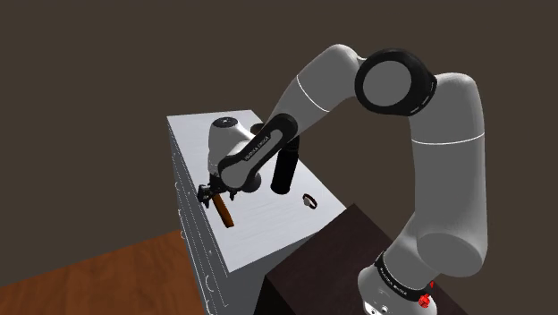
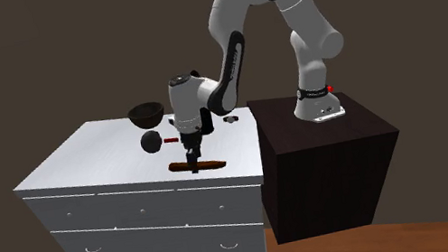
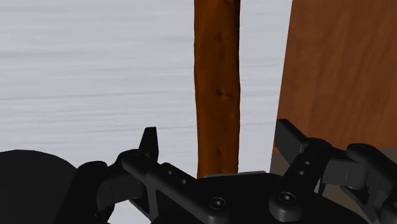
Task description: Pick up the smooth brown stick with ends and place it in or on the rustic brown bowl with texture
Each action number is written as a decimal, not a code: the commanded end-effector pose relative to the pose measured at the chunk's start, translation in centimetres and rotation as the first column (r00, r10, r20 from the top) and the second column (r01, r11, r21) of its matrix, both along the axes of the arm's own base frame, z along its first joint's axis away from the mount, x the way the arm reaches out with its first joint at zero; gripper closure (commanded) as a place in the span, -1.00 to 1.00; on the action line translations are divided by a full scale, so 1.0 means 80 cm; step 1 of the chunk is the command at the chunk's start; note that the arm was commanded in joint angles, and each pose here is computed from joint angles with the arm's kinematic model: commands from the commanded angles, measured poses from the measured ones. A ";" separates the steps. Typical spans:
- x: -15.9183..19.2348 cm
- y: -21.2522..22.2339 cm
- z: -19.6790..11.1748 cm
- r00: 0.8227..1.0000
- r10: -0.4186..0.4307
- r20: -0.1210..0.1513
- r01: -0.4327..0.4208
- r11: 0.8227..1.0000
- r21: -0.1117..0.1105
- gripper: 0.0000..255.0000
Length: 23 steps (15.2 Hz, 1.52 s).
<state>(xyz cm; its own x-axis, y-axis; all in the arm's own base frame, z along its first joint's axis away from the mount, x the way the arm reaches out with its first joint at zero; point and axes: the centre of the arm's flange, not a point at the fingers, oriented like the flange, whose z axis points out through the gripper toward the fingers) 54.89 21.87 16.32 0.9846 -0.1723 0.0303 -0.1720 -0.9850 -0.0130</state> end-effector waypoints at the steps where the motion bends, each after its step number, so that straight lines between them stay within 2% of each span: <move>1: 0.001 0.000 -0.012 1.000 0.000 0.000 0.000 1.000 0.000 -1.00; 9: 0.001 0.000 -0.012 1.000 0.000 0.000 0.000 1.000 0.000 -1.00; 10: 0.001 0.000 -0.012 1.000 0.000 0.000 0.000 1.000 0.000 1.00; 19: 0.001 0.000 -0.012 1.000 0.000 0.000 0.000 1.000 0.000 1.00; 23: 0.001 0.000 0.014 1.000 0.000 0.000 0.000 1.000 0.000 1.00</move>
<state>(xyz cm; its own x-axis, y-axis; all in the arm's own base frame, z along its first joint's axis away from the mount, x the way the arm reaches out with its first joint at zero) 54.96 21.79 16.89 0.9845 -0.1725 0.0307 -0.1722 -0.9850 -0.0128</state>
